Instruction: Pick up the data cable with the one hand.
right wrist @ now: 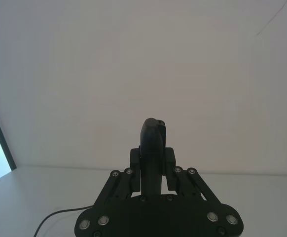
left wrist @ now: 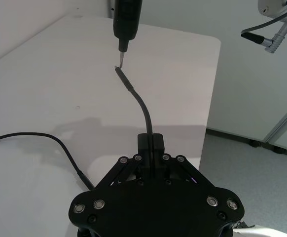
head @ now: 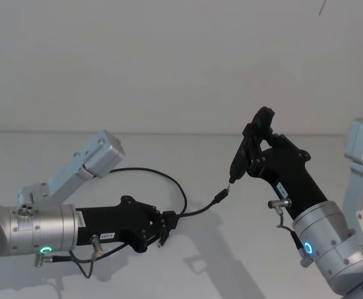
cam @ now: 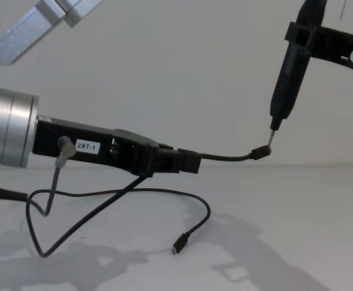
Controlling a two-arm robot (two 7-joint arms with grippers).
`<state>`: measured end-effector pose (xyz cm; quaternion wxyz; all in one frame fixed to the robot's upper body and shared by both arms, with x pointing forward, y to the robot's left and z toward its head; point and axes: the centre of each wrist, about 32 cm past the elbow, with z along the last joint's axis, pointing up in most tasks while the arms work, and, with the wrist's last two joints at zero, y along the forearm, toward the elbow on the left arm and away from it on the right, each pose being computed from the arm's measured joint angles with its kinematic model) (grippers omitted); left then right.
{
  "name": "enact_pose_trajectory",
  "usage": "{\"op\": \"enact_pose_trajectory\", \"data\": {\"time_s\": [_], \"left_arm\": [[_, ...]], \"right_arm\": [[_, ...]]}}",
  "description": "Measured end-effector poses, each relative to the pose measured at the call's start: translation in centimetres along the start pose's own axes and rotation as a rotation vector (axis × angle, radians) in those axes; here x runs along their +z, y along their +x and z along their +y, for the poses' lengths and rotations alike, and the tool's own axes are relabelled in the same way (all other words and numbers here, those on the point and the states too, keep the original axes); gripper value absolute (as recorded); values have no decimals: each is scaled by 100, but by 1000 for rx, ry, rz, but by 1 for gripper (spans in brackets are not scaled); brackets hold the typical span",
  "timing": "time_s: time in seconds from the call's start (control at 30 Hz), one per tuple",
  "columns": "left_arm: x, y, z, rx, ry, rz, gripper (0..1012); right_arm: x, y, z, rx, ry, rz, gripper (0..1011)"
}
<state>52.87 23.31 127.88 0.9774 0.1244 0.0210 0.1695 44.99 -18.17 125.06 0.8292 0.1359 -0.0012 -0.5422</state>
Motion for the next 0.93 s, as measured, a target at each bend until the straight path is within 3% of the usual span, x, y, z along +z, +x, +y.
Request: {"op": "enact_pose_trajectory", "data": {"time_s": [0.93], "left_arm": [[0, 0, 0, 0, 0, 0, 44]], "right_arm": [[-89, 16, 103, -24, -14, -10, 279]]}}
